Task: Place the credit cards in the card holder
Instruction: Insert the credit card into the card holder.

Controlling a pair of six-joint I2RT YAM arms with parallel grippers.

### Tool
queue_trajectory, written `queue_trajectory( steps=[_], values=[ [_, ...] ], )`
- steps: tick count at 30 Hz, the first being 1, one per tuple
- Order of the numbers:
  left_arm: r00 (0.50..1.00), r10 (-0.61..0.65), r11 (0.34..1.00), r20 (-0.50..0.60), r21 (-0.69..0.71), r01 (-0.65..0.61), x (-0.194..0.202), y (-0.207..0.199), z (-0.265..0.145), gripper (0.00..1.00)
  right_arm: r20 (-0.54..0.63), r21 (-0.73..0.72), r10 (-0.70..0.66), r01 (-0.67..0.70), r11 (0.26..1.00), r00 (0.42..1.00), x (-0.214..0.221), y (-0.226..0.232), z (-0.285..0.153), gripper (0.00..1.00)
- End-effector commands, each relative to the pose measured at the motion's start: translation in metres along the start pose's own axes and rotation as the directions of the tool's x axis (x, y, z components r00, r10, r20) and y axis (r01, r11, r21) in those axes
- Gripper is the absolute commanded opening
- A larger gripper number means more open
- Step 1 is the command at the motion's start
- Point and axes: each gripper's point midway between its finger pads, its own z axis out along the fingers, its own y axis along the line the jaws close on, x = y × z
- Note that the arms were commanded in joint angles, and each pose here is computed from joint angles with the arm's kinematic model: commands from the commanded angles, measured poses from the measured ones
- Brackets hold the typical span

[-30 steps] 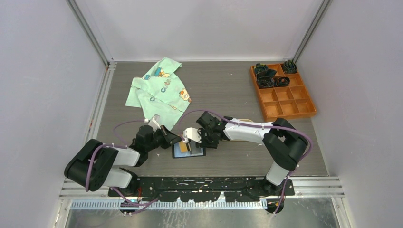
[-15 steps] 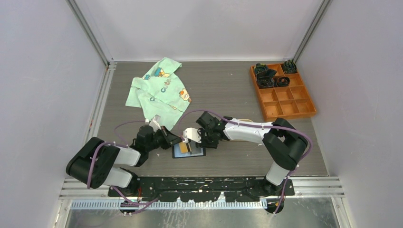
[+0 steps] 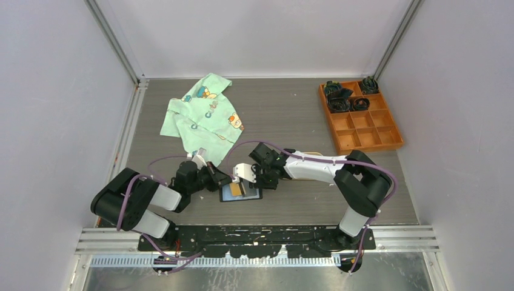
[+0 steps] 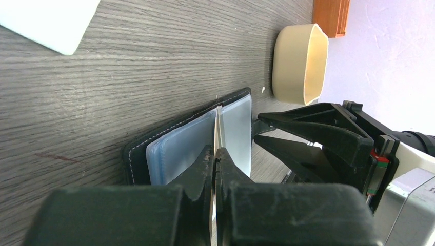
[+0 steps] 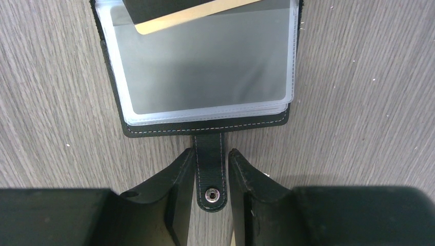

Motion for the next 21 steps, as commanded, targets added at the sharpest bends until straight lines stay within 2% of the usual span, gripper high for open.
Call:
queue_trajectory(
  steps=[1, 21],
  values=[
    [1.000, 0.020, 0.999, 0.010, 0.051, -0.021, 0.000, -0.009, 0.000, 0.00, -0.011, 0.004, 0.005, -0.005, 1.000, 1.000, -0.003, -0.002, 0.003, 0.35],
    [0.999, 0.008, 0.999, -0.040, 0.047, -0.006, 0.011, -0.004, 0.003, 0.00, -0.016, 0.005, 0.012, -0.011, 1.000, 1.000, -0.002, -0.002, 0.004, 0.35]
  ],
)
